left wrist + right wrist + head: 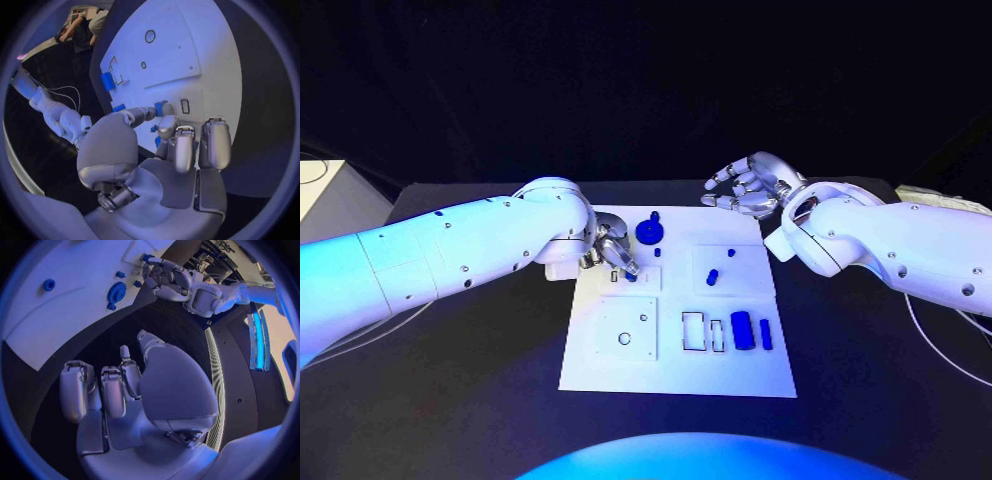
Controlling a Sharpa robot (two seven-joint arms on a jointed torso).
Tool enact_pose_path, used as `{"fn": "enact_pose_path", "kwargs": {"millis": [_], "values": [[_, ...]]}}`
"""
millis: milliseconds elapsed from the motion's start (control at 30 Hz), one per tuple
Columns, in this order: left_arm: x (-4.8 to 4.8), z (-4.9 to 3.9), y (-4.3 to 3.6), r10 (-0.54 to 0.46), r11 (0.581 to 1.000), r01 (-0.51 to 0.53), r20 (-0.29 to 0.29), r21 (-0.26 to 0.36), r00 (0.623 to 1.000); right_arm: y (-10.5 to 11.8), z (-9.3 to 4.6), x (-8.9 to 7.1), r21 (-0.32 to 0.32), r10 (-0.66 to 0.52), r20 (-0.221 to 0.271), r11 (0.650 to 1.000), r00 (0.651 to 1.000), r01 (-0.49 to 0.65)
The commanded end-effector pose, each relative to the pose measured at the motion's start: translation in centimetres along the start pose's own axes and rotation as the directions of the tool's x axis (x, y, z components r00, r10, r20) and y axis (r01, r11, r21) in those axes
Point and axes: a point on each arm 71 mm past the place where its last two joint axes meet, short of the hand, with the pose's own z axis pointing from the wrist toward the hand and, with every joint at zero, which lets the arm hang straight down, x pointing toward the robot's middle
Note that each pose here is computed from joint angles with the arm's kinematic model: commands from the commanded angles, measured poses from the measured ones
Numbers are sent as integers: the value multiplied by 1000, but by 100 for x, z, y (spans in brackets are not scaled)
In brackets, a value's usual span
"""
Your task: Assemble the parts on the task board
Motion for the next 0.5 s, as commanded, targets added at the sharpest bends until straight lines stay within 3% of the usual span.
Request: {"fn": "enact_pose_path", "kwargs": {"millis": [33,500], "values": [[4,-2,-25,15,1000,-15,-7,2,1000,8,0,17,-9,-5,-16,1000,1000,5],[16,16,-40,19,1000,-19,-9,1,1000,8,-1,18,-8,-5,-17,1000,1000,5]]}}
